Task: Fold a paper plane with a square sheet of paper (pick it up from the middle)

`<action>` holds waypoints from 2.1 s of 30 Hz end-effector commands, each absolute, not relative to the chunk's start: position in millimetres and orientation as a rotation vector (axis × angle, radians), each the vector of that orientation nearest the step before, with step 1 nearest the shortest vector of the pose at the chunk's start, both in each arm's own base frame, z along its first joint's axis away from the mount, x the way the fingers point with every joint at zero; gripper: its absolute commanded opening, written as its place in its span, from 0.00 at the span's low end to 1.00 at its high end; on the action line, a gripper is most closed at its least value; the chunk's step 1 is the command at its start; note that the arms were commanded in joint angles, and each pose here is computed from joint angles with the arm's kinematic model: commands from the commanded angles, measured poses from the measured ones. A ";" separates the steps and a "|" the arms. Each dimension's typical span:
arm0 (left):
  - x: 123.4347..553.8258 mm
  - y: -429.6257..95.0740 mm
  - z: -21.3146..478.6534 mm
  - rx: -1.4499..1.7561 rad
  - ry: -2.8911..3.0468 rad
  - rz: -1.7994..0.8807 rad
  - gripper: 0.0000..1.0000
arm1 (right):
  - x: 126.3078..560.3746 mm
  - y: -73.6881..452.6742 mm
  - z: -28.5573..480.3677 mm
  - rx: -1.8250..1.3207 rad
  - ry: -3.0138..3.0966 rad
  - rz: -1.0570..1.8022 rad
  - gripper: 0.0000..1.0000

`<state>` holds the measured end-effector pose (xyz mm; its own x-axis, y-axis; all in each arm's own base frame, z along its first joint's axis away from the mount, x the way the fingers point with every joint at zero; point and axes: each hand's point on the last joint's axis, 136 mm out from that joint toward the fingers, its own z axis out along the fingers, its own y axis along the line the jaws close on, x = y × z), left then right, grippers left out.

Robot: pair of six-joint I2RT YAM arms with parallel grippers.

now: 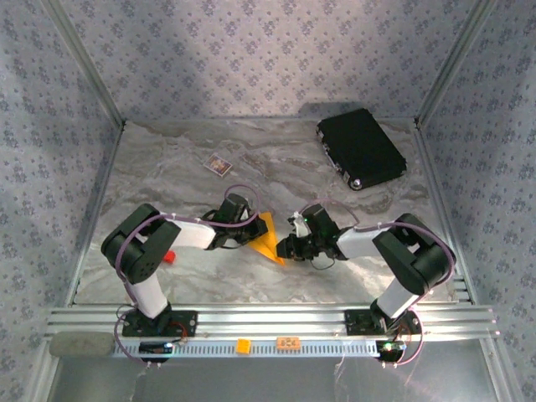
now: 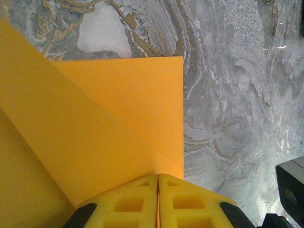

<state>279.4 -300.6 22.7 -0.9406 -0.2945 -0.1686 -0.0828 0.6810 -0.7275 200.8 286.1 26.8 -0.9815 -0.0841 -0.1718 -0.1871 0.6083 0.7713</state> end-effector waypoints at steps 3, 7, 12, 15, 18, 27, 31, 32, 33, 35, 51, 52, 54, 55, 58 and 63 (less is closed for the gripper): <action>272.9 -288.3 -0.8 -0.349 2.689 -1.041 0.09 | 176.3 264.9 4.3 -0.209 2.846 1.219 0.18; 272.5 -287.8 -1.3 -0.350 2.689 -1.041 0.09 | 171.3 263.8 -0.9 -0.191 2.856 1.242 0.09; 272.3 -287.2 -1.9 -0.351 2.689 -1.040 0.08 | 171.6 260.3 -2.9 -0.165 2.862 1.228 0.10; 271.7 -286.5 -2.6 -0.353 2.691 -1.038 0.08 | 172.0 258.9 1.3 -0.171 2.855 1.217 0.17; 272.0 -285.7 -3.0 -0.355 2.690 -1.037 0.08 | 170.2 255.3 0.9 -0.167 2.863 1.197 0.18; 272.6 -285.5 -2.7 -0.359 2.688 -1.040 0.08 | 163.6 250.7 -9.3 -0.165 2.900 1.169 0.08; 272.4 -285.9 -2.2 -0.358 2.688 -1.042 0.08 | 163.9 249.9 -8.9 -0.158 2.900 1.163 0.07; 272.6 -285.7 -2.5 -0.360 2.688 -1.042 0.08 | 164.4 249.9 -7.4 -0.156 2.896 1.164 0.09; 272.6 -286.0 -2.0 -0.356 2.686 -1.042 0.08 | 164.9 250.4 -4.9 -0.160 2.887 1.168 0.12; 272.1 -285.7 -2.4 -0.357 2.688 -1.042 0.08 | 164.6 249.6 -1.4 -0.162 2.880 1.166 0.15; 271.5 -284.7 -1.9 -0.357 2.685 -1.048 0.08 | 166.8 249.2 11.2 -0.167 2.853 1.159 0.17; 270.9 -285.1 -1.9 -0.353 2.686 -1.049 0.08 | 170.9 249.8 18.0 -0.168 2.836 1.151 0.19; 270.7 -284.9 -2.0 -0.351 2.687 -1.050 0.08 | 178.9 250.4 30.4 -0.179 2.806 1.130 0.19; 271.0 -285.3 -1.6 -0.351 2.686 -1.052 0.08 | 184.8 252.2 39.2 -0.189 2.783 1.125 0.19; 270.3 -285.4 -2.2 -0.349 2.688 -1.053 0.08 | 198.1 259.7 57.9 -0.229 2.725 1.135 0.18; 270.1 -286.8 -3.2 -0.347 2.691 -1.058 0.08 | 210.9 288.3 70.2 -0.316 2.693 1.208 0.06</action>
